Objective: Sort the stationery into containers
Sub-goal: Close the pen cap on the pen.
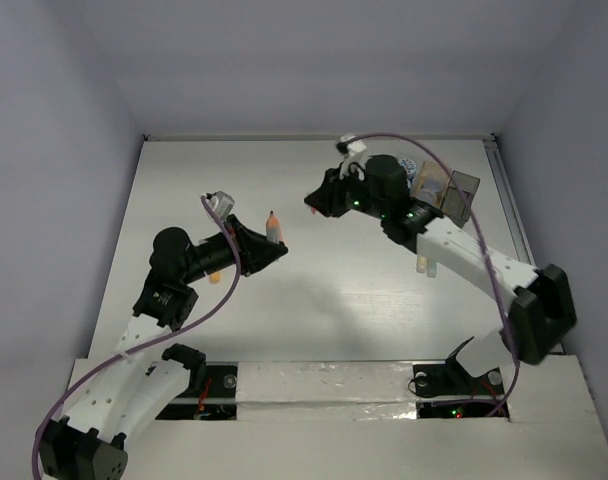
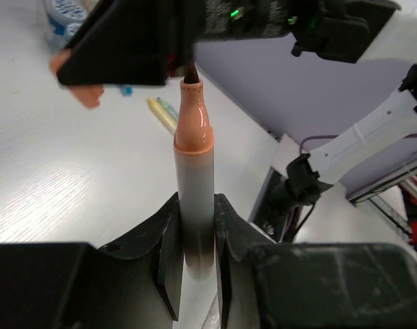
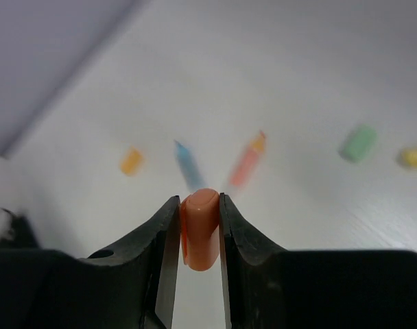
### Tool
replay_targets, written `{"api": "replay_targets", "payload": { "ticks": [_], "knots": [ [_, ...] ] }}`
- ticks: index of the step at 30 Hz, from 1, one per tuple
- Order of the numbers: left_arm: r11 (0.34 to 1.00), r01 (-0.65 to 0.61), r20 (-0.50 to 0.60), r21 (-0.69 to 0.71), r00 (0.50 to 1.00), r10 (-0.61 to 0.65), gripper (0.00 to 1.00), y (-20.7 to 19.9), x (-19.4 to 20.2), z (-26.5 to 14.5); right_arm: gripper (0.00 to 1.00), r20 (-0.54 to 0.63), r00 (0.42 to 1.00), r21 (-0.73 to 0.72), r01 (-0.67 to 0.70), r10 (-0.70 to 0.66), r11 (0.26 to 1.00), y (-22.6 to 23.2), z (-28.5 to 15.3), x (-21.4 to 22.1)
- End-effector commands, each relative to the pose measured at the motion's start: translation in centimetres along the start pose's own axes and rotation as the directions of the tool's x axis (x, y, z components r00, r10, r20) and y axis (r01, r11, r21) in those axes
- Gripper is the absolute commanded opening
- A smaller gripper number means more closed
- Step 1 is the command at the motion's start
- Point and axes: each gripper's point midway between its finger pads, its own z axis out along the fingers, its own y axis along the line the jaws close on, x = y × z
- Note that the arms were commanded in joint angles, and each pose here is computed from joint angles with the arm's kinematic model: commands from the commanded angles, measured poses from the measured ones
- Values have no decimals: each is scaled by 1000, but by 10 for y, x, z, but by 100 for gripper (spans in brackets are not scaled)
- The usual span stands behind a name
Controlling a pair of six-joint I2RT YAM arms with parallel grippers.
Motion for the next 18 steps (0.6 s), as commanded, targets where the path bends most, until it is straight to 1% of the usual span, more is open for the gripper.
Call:
{"api": "replay_targets", "payload": {
  "ticks": [1,2,3,5,6,7,8,9,10,11,12,14,18],
  "knots": [
    [985,-22,74,170,997,9,0,-34,-23,0,6,347,923,-328,-47,166,943,70,-48,-87],
    [983,-20,75,182,997,6,0,-36,-24,1,6,373,907,-377,-45,196,925,79,-59,-95],
    [981,-17,71,193,997,3,0,-38,-23,1,6,434,866,-436,-42,250,899,91,-77,-115],
    [978,-16,76,210,997,0,0,-40,-26,2,5,444,843,-501,-48,304,864,100,-86,-119],
    [974,-14,67,225,998,-1,0,-42,-26,3,6,462,815,-548,-47,349,835,107,-94,-128],
    [971,-21,71,239,997,4,0,-45,-29,3,5,468,802,-573,-44,371,818,110,-98,-132],
    [967,-17,69,253,998,0,0,-49,-32,3,5,492,779,-618,-2,388,786,118,-109,-138],
    [962,-18,58,273,998,3,0,-52,-32,3,5,496,767,-647,15,406,762,123,-115,-141],
    [958,-22,58,286,998,6,0,-54,-34,4,4,466,760,-689,-9,453,724,126,-116,-140],
    [955,-12,52,297,999,-4,0,-56,-34,4,4,462,751,-710,-5,472,704,128,-119,-141],
    [952,-5,46,305,999,-9,0,-56,-34,5,4,477,728,-737,27,493,675,133,-129,-147],
    [948,-11,56,318,998,-7,0,-59,-36,5,4,498,697,-733,19,517,680,128,-130,-153],
    [947,2,53,320,998,-20,0,-59,-33,3,4,512,676,-739,31,530,673,131,-135,-156]
  ]
}}
